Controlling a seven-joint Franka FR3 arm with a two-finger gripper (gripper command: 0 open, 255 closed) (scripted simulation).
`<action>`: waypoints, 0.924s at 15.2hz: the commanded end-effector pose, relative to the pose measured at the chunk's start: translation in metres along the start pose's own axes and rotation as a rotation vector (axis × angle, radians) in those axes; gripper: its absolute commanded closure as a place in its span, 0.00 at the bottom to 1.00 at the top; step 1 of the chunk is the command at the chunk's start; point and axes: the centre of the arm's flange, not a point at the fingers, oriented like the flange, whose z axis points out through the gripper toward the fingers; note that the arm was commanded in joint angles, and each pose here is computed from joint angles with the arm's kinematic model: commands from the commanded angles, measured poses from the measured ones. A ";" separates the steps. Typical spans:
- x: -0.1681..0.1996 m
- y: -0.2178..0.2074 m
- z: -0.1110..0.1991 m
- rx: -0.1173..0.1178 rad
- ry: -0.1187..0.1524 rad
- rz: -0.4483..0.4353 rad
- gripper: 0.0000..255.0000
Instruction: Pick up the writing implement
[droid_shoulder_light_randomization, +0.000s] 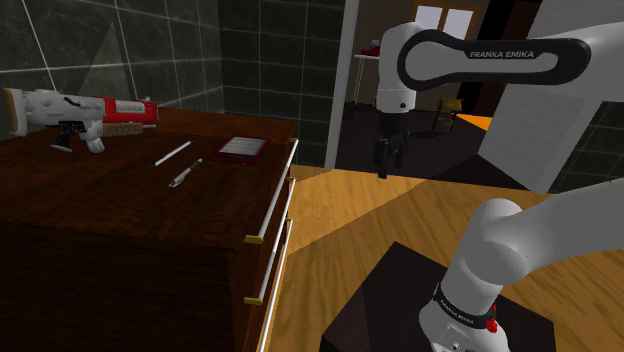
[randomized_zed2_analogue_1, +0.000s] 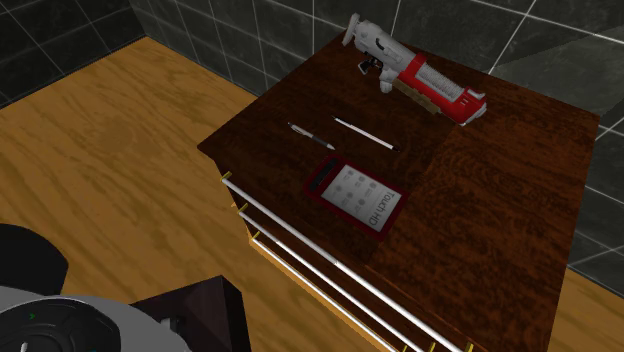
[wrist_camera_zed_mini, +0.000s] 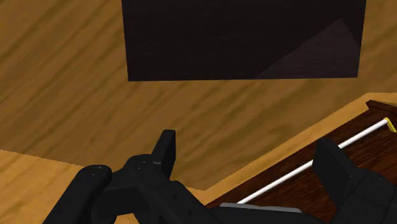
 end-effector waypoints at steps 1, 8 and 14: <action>0.000 0.000 0.000 0.000 0.000 0.000 0.00; 0.017 -0.084 -0.011 0.032 0.031 0.158 0.00; 0.042 -0.153 -0.024 0.059 0.058 0.293 0.00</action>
